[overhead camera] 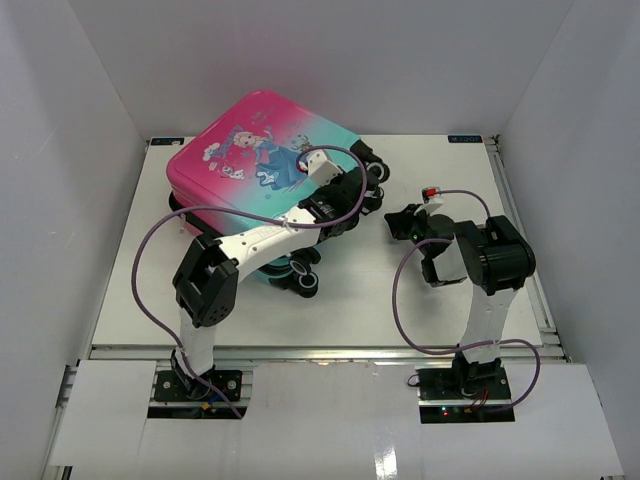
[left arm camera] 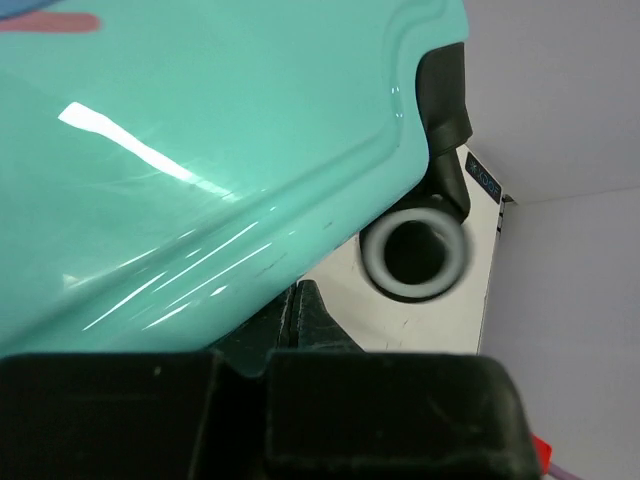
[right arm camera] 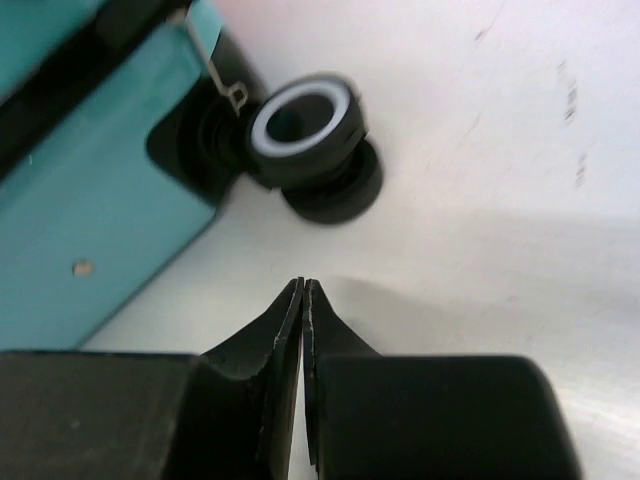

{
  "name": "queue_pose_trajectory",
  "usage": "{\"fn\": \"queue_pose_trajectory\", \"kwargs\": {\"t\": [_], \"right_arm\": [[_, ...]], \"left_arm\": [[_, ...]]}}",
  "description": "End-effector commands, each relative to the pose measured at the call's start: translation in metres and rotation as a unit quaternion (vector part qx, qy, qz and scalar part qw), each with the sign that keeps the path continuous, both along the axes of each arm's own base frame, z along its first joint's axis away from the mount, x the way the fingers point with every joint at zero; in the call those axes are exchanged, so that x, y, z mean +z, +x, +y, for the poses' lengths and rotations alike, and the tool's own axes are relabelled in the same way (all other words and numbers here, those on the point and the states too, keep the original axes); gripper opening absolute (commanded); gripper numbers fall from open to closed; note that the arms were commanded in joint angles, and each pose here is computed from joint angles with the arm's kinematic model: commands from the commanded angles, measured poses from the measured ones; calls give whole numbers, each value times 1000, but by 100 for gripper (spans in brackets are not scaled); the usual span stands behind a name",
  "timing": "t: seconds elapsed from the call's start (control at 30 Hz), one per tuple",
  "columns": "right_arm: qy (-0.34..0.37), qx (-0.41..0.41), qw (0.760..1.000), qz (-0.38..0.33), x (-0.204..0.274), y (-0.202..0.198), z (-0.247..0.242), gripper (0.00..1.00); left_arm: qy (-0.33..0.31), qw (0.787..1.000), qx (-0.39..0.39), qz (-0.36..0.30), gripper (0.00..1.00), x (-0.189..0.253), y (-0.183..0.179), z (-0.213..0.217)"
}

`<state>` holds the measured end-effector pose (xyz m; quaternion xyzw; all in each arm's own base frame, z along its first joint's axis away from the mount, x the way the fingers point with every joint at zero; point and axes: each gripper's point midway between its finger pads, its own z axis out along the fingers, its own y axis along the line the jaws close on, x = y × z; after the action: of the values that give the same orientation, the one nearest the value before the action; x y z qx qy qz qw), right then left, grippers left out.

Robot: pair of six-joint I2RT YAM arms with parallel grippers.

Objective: Pack the luggage

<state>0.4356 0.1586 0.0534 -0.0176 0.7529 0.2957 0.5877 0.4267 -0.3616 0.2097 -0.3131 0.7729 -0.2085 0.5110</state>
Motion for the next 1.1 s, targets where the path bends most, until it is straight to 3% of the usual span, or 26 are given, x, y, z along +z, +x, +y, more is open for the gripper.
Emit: {"fn": "queue_pose_trajectory", "kwargs": {"t": [0.0,0.13,0.3,0.4,0.5,0.57,0.7,0.83,0.97,1.07], "right_arm": [[114,-48,965,-230,141,25,-25,11],[122,-46,976,-172,131,59,-22,18],[147,-16,981,-124,116,97,-13,8],[164,-17,983,-77,99,125,-10,8],[180,7,983,-33,83,147,2,8],[186,27,982,4,65,155,12,8],[202,64,977,38,44,163,30,8],[178,80,979,67,32,160,45,8],[161,103,978,85,23,151,59,8],[136,118,978,102,10,138,69,8]], "left_arm": [[56,994,93,-31,0,35,5,79],[80,994,42,-58,0,67,-2,79],[121,982,-52,-135,0,132,-24,84],[144,978,-2,-153,0,161,-37,123],[183,962,158,-126,0,174,-53,206],[183,954,220,-91,0,160,-68,253],[98,961,256,-30,0,102,-78,318],[91,954,285,29,0,44,-73,344],[86,923,356,119,0,-22,-82,367],[90,911,376,145,0,-53,-84,376]]}}
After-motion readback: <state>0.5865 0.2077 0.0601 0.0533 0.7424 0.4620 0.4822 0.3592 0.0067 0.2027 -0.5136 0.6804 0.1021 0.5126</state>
